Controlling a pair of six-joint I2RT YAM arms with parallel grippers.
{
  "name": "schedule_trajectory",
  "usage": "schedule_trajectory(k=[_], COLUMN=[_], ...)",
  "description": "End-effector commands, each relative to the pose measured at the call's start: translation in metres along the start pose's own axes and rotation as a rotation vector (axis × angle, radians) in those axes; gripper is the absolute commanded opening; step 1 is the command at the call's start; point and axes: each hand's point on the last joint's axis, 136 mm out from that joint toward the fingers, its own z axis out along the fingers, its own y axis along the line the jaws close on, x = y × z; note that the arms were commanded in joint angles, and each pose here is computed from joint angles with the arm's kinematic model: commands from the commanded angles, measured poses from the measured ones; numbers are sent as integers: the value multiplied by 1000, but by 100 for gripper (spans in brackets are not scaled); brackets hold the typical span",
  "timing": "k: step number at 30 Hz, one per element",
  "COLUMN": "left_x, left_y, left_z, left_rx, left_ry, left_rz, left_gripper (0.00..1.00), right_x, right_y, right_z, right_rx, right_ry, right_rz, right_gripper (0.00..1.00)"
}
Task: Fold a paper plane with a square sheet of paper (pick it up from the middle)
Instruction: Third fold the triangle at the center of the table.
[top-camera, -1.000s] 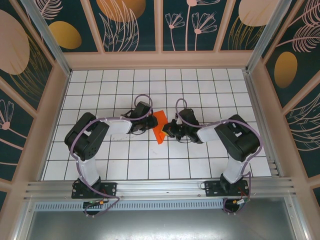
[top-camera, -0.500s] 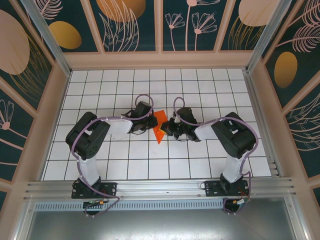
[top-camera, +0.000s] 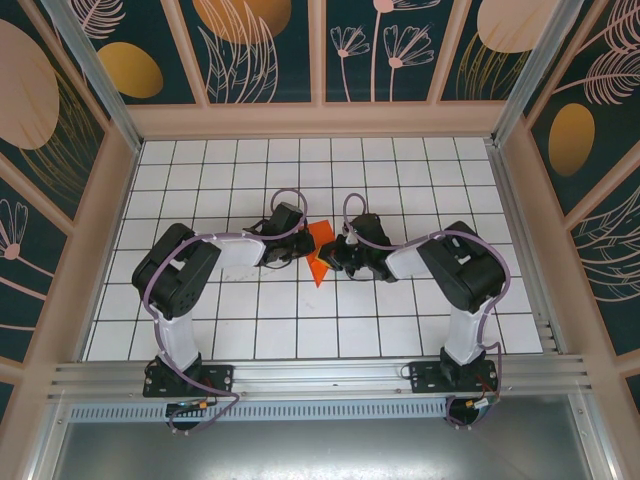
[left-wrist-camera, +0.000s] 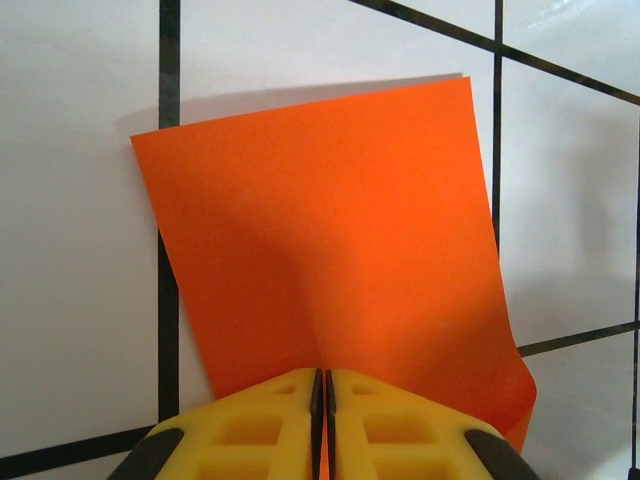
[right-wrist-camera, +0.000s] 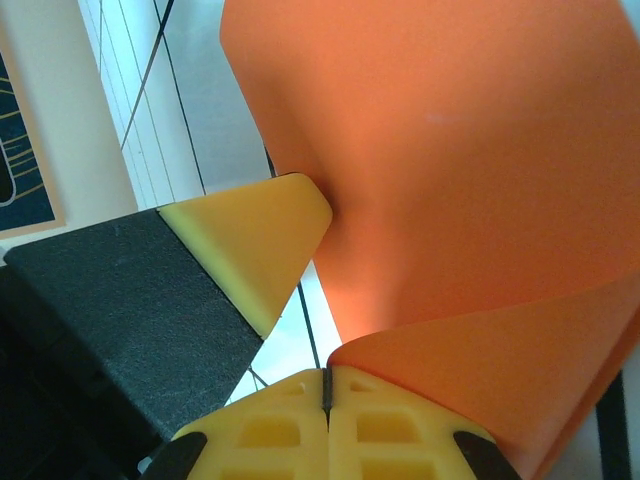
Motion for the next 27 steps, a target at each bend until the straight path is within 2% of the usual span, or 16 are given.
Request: schedule_trajectory(k=[1,27], left_x=[13,12], left_y=[9,10], left_z=[7,6], left_rx=[-33,-39], left_ry=[50,44], left_rz=[12,15], left_gripper=[14,11], right_x=[0,-3], right_y=[5,2], right_z=[7,16], right_rx=[-18,-34], right_ry=[12,20], right_rz=[-43,-54], right_gripper=[3,3])
